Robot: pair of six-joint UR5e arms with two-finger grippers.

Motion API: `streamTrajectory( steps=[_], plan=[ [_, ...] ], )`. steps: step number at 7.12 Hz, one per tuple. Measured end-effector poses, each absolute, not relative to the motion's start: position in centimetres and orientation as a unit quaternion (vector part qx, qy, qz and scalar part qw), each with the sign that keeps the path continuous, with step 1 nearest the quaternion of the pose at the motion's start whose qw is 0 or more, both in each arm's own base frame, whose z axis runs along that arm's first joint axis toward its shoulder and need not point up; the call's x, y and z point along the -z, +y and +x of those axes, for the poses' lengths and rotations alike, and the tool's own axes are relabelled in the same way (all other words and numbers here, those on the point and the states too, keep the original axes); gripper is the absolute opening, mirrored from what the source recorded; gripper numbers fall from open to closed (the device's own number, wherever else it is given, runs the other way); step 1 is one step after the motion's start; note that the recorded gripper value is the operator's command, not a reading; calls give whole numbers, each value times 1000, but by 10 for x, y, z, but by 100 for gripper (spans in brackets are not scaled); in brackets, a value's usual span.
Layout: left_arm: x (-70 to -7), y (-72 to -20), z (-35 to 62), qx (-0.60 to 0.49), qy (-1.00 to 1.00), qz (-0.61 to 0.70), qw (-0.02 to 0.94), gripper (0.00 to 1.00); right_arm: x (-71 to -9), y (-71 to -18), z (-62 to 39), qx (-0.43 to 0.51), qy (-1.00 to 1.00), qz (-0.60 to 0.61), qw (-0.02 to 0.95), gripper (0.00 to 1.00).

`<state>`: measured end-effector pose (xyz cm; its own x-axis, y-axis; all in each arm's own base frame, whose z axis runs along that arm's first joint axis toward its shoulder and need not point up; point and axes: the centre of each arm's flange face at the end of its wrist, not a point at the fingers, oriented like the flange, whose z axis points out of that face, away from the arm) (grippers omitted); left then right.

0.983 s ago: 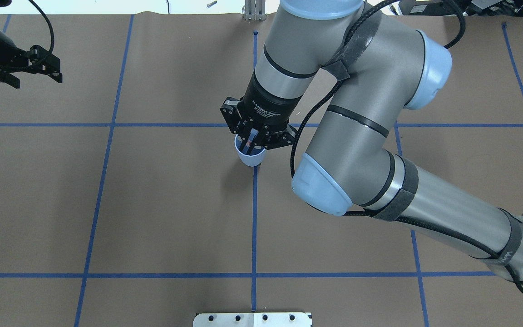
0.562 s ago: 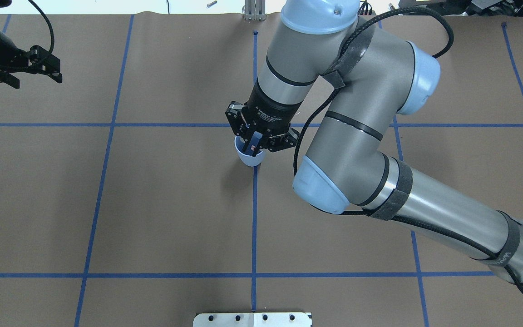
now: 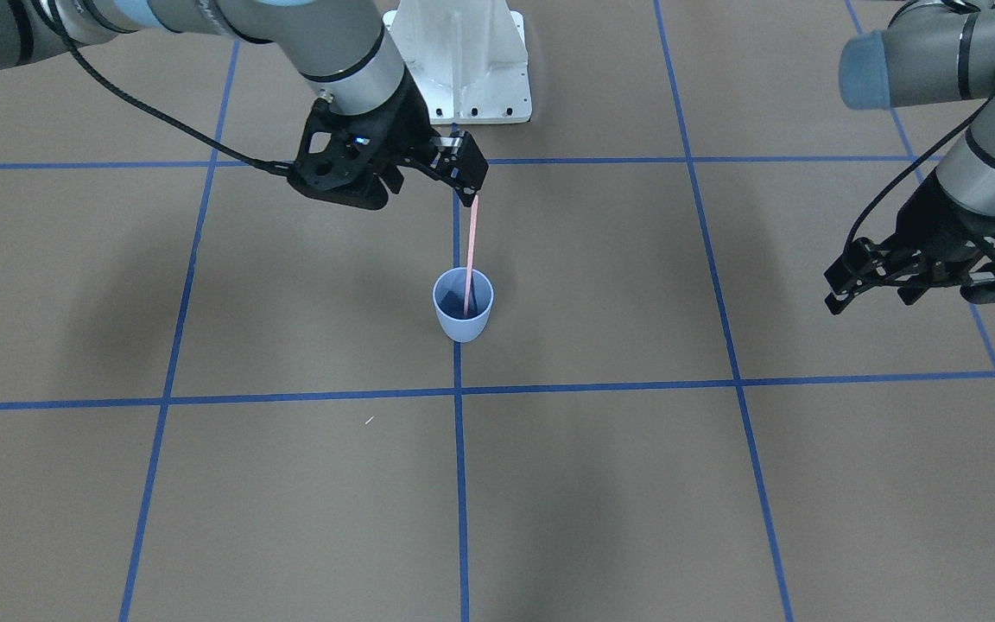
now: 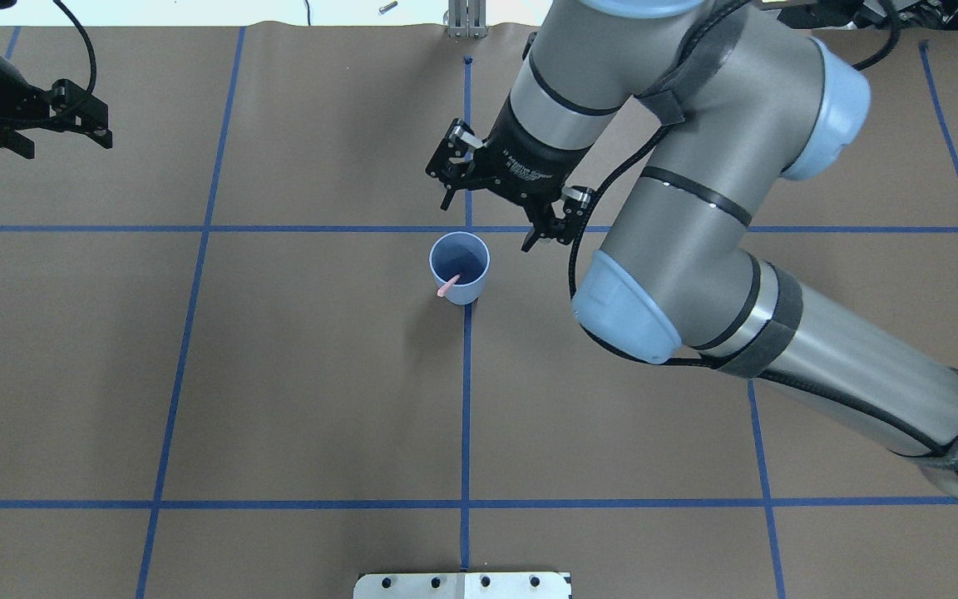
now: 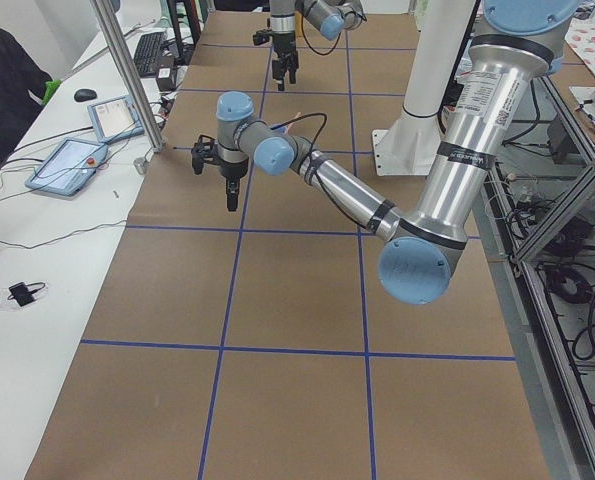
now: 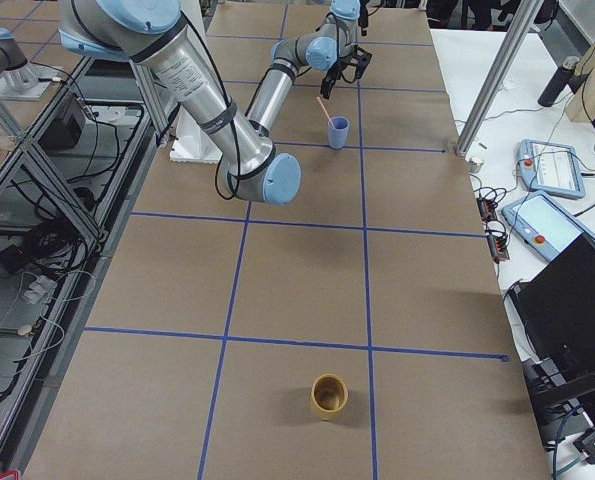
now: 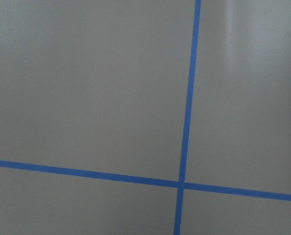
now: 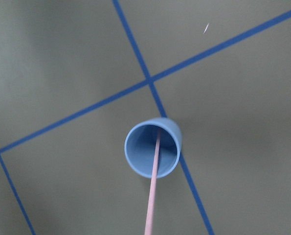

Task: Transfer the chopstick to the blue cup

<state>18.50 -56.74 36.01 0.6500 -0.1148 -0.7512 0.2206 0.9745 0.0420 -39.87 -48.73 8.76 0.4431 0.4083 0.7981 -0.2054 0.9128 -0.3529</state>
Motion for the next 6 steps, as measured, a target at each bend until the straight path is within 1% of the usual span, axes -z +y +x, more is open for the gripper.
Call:
streamTrajectory(
  steps=[1, 2, 4, 6],
  plan=[
    [-359, -568, 178, 95, 414, 63, 903, 98, -116, -504, -350, -206, -492, -80, 842, 100],
    [-358, -566, 172, 95, 419, 61, 901, 98, -155, -520, -299, -210, -481, -48, 850, 100],
    [-374, -556, 144, 73, 420, 67, 902, 98, -267, -546, -198, -137, -430, 24, 892, 100],
    [-436, -544, 84, 21, 407, 77, 910, 98, -385, -548, -100, -38, -378, 56, 923, 100]
  ],
)
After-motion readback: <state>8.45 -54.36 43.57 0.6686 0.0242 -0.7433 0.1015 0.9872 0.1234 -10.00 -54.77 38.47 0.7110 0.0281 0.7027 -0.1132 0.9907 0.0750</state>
